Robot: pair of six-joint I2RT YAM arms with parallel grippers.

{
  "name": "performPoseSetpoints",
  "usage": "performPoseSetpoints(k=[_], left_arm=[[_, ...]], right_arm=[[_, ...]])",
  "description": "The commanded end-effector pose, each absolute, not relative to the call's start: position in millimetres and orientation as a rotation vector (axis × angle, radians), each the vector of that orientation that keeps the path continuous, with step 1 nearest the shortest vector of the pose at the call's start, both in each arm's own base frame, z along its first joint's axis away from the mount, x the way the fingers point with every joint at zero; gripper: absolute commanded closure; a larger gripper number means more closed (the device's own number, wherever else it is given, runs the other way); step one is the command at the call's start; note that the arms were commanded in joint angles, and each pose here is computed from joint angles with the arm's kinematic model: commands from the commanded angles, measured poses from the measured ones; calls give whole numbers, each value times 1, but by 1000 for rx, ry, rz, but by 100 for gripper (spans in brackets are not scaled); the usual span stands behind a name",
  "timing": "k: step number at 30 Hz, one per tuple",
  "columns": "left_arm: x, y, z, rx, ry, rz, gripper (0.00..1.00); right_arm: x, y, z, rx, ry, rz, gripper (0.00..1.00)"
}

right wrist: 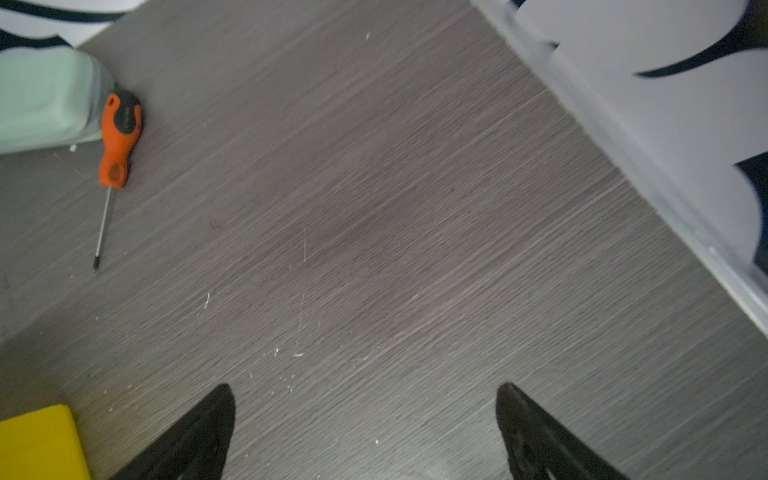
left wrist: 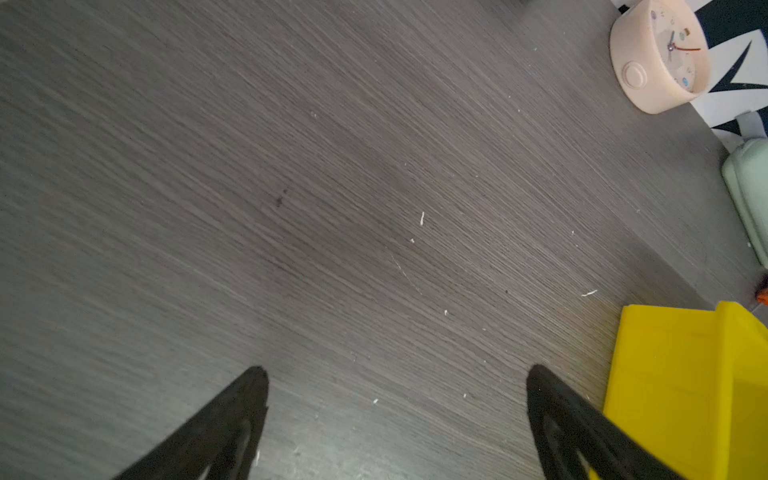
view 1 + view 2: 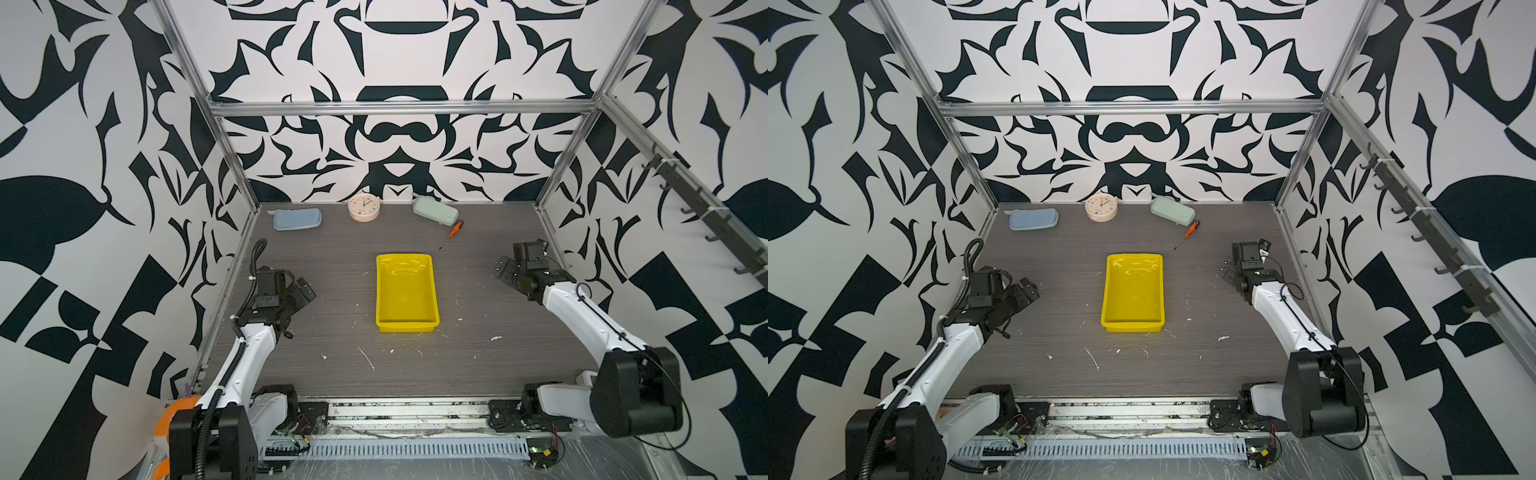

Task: Put the screwdriver in the bin
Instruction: 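Raise the right gripper and reach toward the orange-handled screwdriver while the left arm lifts, then lower the right gripper around the screwdriver handle and close it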

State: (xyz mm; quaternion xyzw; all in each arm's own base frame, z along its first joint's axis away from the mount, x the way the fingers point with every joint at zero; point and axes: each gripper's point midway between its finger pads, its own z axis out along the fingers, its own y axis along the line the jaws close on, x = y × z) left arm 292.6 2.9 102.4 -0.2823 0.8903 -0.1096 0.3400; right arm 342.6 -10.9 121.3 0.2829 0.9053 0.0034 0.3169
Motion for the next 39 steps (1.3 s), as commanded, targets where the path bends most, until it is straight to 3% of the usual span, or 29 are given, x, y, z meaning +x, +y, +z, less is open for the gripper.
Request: performPoseSetpoints(k=[1,10,18,25,29,33,34,39], left_arm=[[279,5,97,-826,2304,-295,0],[266,2,101,-838,2209,-360,0],[269,-5,96,-822,2250,-401,1],[273,-8,91,-818,2282,-403,1],[273,-8,93,-815,2271,-410,1],[275,-8,92,-810,2268,-412,0],[277,-9,91,-804,2271,-416,0],[282,-10,85,-804,2308,-410,0]], right_arm=[[371,15,153,752,2314,212,0],[447,93,164,726,2336,368,0],[515,108,142,830,2401,362,0],[538,108,105,945,2519,320,3],[552,104,96,957,2523,294,18],[561,97,91,1004,2539,290,21],[564,97,90,1008,2540,307,27],[576,90,84,1068,2523,352,33]])
